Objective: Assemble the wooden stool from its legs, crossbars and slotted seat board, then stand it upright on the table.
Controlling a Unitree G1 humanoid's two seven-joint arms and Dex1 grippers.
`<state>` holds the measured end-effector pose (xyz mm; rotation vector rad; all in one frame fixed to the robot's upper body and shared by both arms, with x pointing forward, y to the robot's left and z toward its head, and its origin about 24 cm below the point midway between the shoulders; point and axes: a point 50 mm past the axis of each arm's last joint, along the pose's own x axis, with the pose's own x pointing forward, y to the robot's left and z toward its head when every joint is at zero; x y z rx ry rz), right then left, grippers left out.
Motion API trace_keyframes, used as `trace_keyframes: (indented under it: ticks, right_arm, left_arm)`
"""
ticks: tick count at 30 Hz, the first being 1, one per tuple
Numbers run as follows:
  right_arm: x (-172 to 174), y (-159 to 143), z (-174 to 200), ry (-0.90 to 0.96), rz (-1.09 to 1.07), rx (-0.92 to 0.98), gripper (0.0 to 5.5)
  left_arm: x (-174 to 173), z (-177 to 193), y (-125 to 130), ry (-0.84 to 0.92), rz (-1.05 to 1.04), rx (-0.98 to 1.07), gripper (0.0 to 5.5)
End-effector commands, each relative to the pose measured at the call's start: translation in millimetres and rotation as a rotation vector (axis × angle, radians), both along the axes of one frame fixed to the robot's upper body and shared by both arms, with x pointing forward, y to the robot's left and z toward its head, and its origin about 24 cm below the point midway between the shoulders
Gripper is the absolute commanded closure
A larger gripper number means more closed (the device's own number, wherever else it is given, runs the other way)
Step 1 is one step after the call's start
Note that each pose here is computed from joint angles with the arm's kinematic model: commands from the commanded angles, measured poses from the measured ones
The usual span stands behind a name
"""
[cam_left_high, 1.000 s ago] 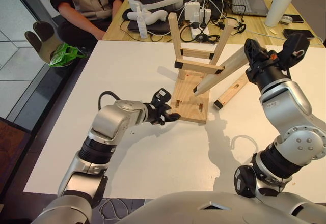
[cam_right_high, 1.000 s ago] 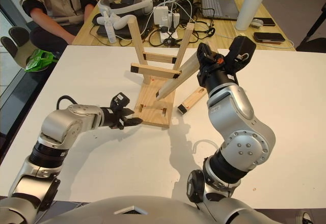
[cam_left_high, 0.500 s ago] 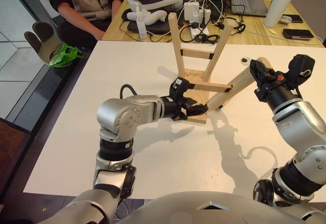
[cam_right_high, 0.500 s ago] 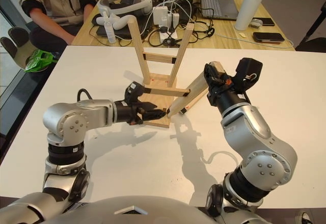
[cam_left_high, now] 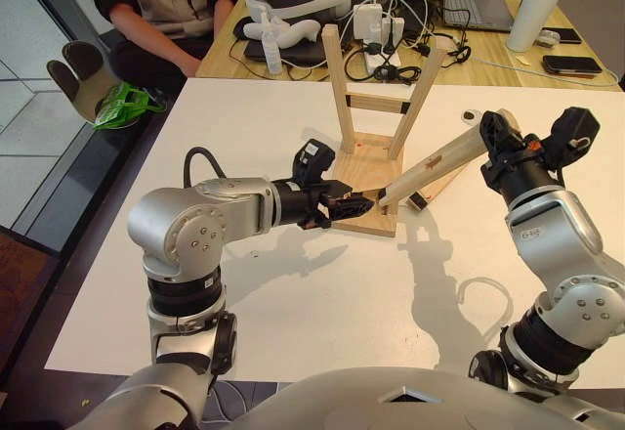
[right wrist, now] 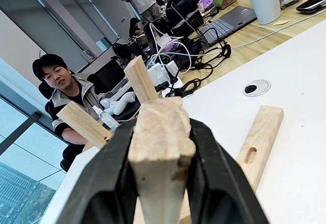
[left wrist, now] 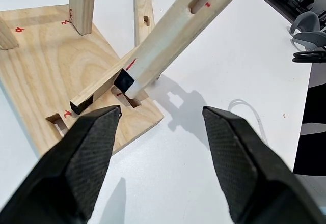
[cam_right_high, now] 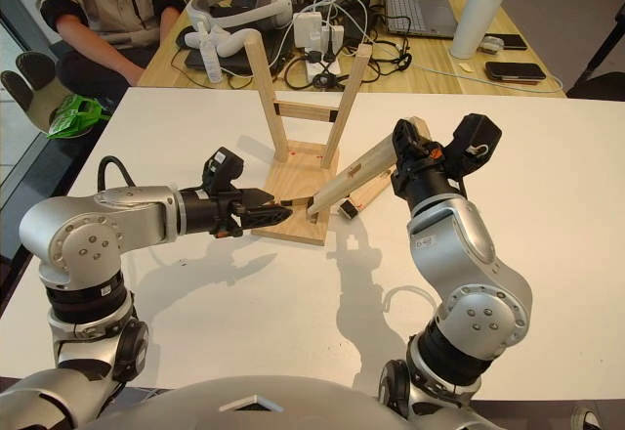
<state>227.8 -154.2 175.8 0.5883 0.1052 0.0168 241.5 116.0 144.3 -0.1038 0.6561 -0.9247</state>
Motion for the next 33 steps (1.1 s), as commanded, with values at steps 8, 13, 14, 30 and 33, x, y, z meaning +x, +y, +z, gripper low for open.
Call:
trace_keyframes:
  ticks: [8,13,14,30,33]
  right_arm:
    - [3.8,2.2,5.6,-0.022,0.04,-0.01,4.48]
    - [2.4,3.0,4.4,-0.014,0.044,-0.01,4.48]
    - [2.3,3.1,4.2,-0.013,0.045,-0.01,4.48]
    - [1.4,3.5,4.1,-0.005,0.053,-0.007,4.48]
    - [1.5,4.0,4.1,-0.005,0.056,-0.007,4.48]
  left_arm:
    - [2.3,0.9,1.8,-0.021,0.017,0.019,2.51]
    - [3.3,1.3,3.5,-0.023,0.019,0.025,2.51]
    - [3.4,1.3,3.8,-0.024,0.019,0.026,2.51]
    - [2.3,0.7,3.5,-0.027,0.008,0.027,2.51]
    - [2.3,0.7,3.7,-0.028,0.008,0.029,2.51]
